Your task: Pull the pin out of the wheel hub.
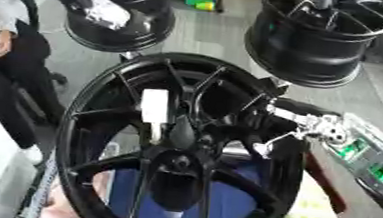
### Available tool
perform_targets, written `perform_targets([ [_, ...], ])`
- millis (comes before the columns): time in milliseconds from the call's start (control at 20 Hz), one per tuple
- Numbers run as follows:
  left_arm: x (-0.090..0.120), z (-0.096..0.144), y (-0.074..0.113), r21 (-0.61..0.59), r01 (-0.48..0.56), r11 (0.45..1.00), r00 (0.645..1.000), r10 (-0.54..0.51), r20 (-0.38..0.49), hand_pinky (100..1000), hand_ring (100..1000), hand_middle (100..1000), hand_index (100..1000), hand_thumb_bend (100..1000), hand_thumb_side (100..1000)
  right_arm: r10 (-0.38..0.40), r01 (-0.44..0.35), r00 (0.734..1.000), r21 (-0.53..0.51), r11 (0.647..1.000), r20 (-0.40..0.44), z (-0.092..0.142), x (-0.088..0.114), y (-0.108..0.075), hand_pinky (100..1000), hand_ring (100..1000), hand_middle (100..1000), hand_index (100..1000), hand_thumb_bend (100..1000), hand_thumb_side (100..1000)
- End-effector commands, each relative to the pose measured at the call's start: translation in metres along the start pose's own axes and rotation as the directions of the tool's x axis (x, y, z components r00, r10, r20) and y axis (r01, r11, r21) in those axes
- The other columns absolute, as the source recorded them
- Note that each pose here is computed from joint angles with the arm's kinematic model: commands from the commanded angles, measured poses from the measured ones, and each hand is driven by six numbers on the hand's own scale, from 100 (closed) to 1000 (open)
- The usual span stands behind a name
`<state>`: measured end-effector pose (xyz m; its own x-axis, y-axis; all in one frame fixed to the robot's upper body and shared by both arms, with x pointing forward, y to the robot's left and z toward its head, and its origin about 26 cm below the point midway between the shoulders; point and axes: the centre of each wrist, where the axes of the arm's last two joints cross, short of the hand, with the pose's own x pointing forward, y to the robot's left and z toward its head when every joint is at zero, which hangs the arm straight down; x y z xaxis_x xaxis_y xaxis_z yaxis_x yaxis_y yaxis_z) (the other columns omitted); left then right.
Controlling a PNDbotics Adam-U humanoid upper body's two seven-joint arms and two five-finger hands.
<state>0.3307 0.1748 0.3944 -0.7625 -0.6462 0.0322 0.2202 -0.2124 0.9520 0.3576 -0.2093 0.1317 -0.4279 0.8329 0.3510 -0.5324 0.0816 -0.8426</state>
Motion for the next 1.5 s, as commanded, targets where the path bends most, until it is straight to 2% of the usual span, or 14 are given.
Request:
perform_targets([
  [50, 0.004, 0.022, 0.018, 0.068, 0.007, 0.998, 1.0, -0.006, -0.008, 860, 869, 809, 905, 329, 483, 0.018, -0.018, 1.0, -0.022, 1.0, -0.001, 0.004, 0.002, -0.009, 804, 700, 618, 712, 100, 181],
  [150, 0.004, 0.023, 0.018, 0.067, -0.005, 0.998, 1.0, 0.006, -0.008, 864, 875, 815, 912, 353, 506, 0.018, -0.018, 1.0, -0.025, 1.0, -0.002, 0.004, 0.001, -0.01, 804, 700, 618, 712, 100, 181],
  [400, 0.001, 0.009, 0.001, -0.007, -0.011, 1.0, 1.0, 0.011, -0.012, 870, 884, 826, 930, 397, 522, 0.017, -0.017, 1.0, -0.022, 1.0, 0.001, 0.004, 0.002, -0.009, 804, 700, 618, 712, 100, 184],
  [650, 0.006, -0.007, -0.015, -0.079, 0.005, 0.997, 1.0, -0.006, -0.012, 873, 888, 828, 935, 442, 529, 0.019, -0.019, 1.0, -0.02, 1.0, 0.005, 0.003, 0.003, -0.009, 804, 700, 617, 712, 100, 185],
  [1100, 0.016, -0.019, -0.033, -0.147, 0.012, 0.989, 1.0, -0.016, -0.024, 881, 900, 832, 930, 510, 549, 0.024, -0.024, 1.0, -0.016, 1.0, 0.004, 0.002, 0.003, -0.008, 804, 700, 617, 712, 100, 185],
  [1250, 0.011, -0.023, -0.04, -0.17, 0.028, 0.985, 0.998, -0.037, -0.053, 887, 908, 836, 929, 555, 532, 0.023, -0.023, 1.0, -0.018, 1.0, 0.008, 0.002, 0.004, -0.008, 804, 699, 617, 712, 100, 187],
  [1500, -0.003, -0.034, -0.052, -0.2, 0.048, 0.979, 0.992, -0.07, -0.102, 891, 913, 841, 934, 580, 516, 0.018, -0.018, 1.0, -0.017, 1.0, 0.012, 0.002, 0.005, -0.007, 803, 699, 616, 712, 100, 190],
])
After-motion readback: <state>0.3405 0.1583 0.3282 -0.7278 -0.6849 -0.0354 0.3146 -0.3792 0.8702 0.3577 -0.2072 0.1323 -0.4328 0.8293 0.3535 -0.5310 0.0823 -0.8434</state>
